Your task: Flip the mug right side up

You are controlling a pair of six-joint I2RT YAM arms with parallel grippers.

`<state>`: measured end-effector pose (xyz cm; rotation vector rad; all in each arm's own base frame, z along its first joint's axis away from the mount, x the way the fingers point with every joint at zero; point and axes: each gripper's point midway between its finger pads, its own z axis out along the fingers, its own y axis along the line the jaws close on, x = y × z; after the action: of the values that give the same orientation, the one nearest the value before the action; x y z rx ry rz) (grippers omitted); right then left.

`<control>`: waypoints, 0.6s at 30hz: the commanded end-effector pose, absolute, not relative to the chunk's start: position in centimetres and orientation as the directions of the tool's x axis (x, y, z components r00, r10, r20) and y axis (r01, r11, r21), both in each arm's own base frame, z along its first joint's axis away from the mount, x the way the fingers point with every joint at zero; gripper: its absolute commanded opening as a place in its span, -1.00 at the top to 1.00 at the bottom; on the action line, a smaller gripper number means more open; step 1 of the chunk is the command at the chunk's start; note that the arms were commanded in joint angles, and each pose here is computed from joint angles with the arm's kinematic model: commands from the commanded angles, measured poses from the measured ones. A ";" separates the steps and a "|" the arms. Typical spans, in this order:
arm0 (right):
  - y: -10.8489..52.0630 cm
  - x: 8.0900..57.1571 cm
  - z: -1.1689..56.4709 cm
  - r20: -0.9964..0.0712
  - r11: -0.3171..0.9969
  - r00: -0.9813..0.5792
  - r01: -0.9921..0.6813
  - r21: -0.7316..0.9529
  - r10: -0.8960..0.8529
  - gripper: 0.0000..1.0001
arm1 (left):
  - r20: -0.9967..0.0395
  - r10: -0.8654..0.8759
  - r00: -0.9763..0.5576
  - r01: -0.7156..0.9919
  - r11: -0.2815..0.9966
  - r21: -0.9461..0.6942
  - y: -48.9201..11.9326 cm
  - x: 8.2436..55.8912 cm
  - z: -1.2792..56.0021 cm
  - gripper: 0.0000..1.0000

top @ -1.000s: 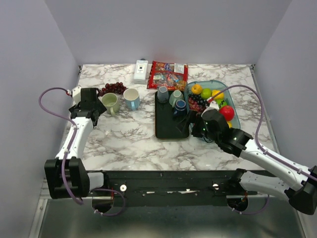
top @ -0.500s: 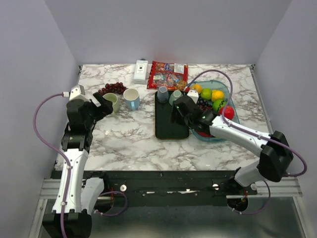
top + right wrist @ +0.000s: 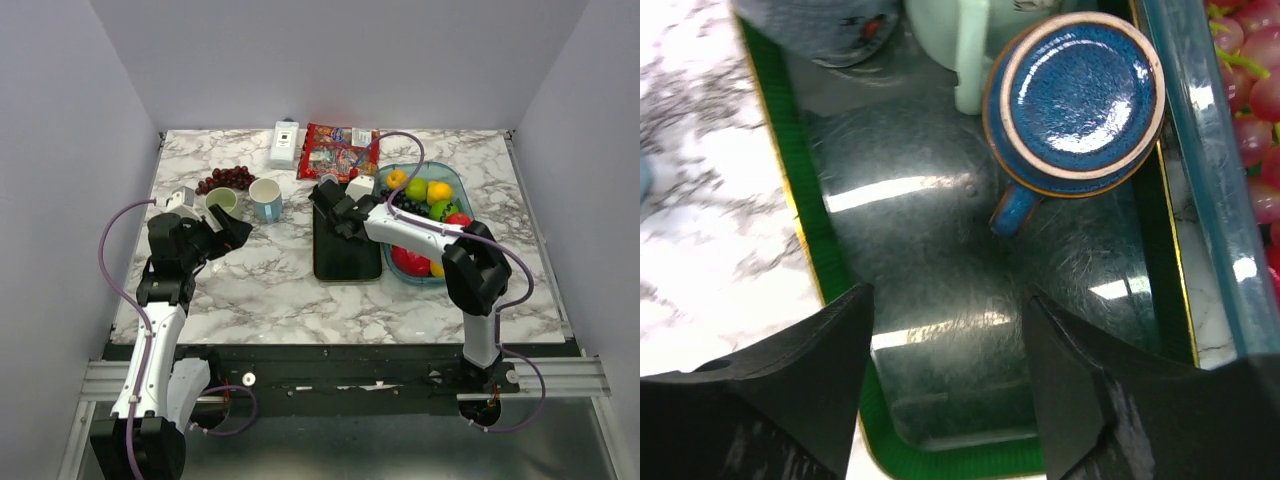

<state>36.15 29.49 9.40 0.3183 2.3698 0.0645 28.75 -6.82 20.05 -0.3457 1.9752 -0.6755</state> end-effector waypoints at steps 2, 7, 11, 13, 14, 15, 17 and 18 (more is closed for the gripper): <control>26.7 36.1 7.3 -0.669 0.929 -0.680 0.367 0.044 0.300 -0.23 | -0.710 -0.501 -0.496 0.106 0.776 -0.621 -8.0 28.7 20.8 -0.97; 25.8 36.7 6.4 -0.670 0.921 -0.680 0.389 0.016 0.299 -0.20 | -0.704 -0.506 -0.498 0.099 0.774 -0.626 -8.0 28.6 20.6 -0.98; 25.1 37.4 5.6 -0.669 0.916 -0.682 0.401 -0.006 0.294 -0.18 | -0.701 -0.505 -0.504 0.093 0.775 -0.625 -8.0 28.7 20.5 -0.98; 25.1 37.9 5.3 -0.674 0.925 -0.689 0.379 -0.023 0.265 -0.13 | -0.700 -0.505 -0.505 0.089 0.776 -0.624 -7.9 28.7 20.4 -0.98; 25.1 38.1 5.4 -0.678 0.926 -0.687 0.377 -0.026 0.261 -0.12 | -0.699 -0.505 -0.507 0.086 0.777 -0.624 -7.9 28.7 20.3 -0.98; 25.1 38.3 5.3 -0.679 0.926 -0.687 0.376 -0.028 0.258 -0.12 | -0.698 -0.506 -0.507 0.085 0.776 -0.625 -7.9 28.8 20.3 -0.97; 25.0 38.6 4.9 -0.674 0.927 -0.691 0.375 -0.028 0.259 -0.11 | -0.699 -0.507 -0.505 0.081 0.778 -0.622 -7.8 28.8 20.2 -0.98; 24.9 38.7 4.7 -0.672 0.925 -0.692 0.379 -0.030 0.261 -0.11 | -0.697 -0.507 -0.507 0.079 0.778 -0.623 -7.8 28.8 20.2 -0.98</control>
<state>37.53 25.58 5.06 0.4544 2.4073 -0.1620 28.83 -7.50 19.92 -0.3340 1.9872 -0.7244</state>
